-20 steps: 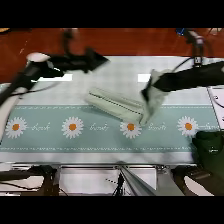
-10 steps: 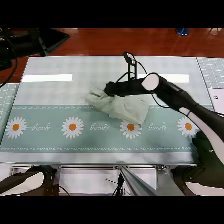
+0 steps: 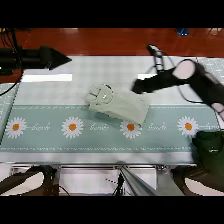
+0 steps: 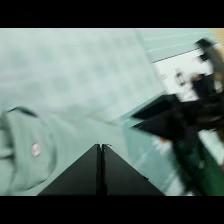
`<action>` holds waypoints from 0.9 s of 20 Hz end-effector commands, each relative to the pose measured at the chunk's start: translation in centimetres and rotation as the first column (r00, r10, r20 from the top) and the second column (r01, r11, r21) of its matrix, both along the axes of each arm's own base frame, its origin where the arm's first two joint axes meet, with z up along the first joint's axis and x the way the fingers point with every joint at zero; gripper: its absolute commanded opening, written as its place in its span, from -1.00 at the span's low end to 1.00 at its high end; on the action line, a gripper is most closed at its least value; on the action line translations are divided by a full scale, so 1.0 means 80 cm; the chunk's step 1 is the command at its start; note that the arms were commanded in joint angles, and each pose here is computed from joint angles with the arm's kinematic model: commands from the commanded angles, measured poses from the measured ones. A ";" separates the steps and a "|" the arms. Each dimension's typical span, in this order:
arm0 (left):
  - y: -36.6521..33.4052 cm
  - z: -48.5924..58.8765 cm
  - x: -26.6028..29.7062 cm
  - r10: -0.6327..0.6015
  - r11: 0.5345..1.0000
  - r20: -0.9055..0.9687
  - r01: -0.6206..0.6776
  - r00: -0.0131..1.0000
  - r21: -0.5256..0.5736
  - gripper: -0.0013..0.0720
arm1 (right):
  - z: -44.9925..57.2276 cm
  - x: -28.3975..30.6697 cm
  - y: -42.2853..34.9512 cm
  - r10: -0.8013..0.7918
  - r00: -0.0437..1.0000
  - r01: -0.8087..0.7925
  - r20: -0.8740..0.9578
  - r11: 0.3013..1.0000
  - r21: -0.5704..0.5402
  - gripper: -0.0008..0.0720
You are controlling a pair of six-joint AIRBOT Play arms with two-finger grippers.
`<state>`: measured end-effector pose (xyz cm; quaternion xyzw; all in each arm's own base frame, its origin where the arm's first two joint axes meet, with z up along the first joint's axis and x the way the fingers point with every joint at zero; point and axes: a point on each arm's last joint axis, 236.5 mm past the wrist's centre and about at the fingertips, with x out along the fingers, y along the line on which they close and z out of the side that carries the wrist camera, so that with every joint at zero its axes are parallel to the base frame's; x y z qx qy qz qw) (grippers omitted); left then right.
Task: Fold the shirts.
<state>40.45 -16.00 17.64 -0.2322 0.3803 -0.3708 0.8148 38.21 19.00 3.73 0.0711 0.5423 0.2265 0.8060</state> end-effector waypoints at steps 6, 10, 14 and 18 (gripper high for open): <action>0.080 -0.099 -0.020 0.078 0.919 -0.145 -0.015 0.986 0.394 -0.63 | -0.105 -0.083 -0.101 -0.294 0.872 0.379 -0.392 0.912 0.157 0.68; 0.079 -0.103 -0.029 0.062 0.918 -0.175 0.012 0.983 0.397 -0.21 | -0.157 -0.079 -0.057 -0.394 0.836 0.494 -0.381 0.843 0.214 0.68; 0.076 -0.105 -0.038 0.044 0.918 -0.200 0.040 0.979 0.394 -0.21 | -0.190 -0.073 -0.004 -0.406 0.834 0.503 -0.373 0.838 0.211 0.47; 0.076 -0.105 -0.039 0.043 0.918 -0.201 0.041 0.979 0.395 -0.22 | -0.130 -0.047 0.021 -0.309 0.919 0.378 -0.244 0.868 0.322 -0.91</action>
